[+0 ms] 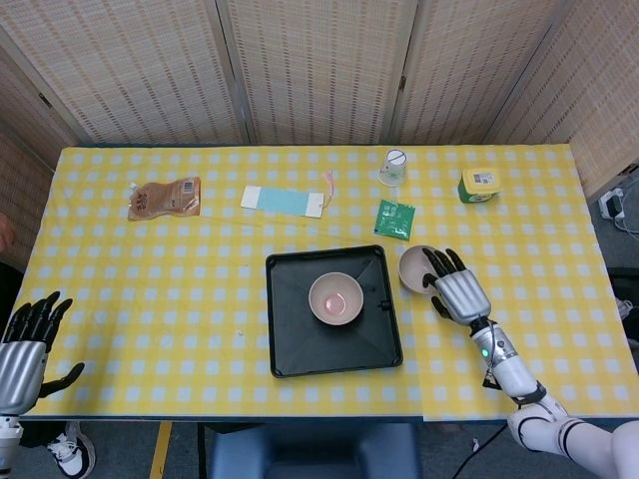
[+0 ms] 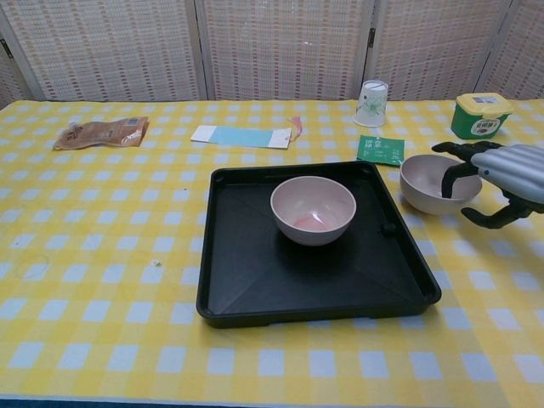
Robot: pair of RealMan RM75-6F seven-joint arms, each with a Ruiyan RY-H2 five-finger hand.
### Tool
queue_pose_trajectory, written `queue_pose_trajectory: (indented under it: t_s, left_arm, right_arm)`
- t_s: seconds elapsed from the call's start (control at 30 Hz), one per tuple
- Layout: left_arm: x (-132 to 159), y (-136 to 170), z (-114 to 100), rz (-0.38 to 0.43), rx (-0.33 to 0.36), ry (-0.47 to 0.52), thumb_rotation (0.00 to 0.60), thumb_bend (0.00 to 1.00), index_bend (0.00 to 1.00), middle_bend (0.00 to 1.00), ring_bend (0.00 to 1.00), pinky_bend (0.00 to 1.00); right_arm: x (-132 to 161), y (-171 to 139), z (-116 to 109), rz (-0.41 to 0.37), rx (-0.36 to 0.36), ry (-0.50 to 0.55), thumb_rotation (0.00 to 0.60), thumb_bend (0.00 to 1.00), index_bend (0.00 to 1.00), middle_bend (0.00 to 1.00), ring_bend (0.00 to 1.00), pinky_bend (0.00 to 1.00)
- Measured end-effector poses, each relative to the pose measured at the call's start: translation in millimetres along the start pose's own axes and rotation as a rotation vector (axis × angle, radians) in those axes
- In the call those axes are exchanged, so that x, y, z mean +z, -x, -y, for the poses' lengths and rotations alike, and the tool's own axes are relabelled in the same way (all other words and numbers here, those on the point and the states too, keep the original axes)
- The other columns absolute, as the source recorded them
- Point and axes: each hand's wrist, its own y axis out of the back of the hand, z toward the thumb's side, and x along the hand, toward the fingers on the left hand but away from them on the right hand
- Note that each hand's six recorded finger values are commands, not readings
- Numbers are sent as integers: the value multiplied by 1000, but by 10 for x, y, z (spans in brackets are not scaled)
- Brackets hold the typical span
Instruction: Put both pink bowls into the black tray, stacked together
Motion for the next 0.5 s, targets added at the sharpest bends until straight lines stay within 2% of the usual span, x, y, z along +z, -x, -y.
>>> queue_pose_trajectory:
  t_s: [0.33, 0.5]
  left_arm:
    - [-10, 4, -14, -1, 4, 4, 600, 257, 0, 0, 0, 0]
    - [-2, 5, -9, 2, 2, 4, 600, 256, 0, 0, 0, 0]
  right_arm:
    - [36, 75, 17, 4, -17, 0, 600, 499, 620, 0, 0, 0]
    - [63, 32, -104, -8, -79, -9, 600, 498, 643, 0, 0, 0]
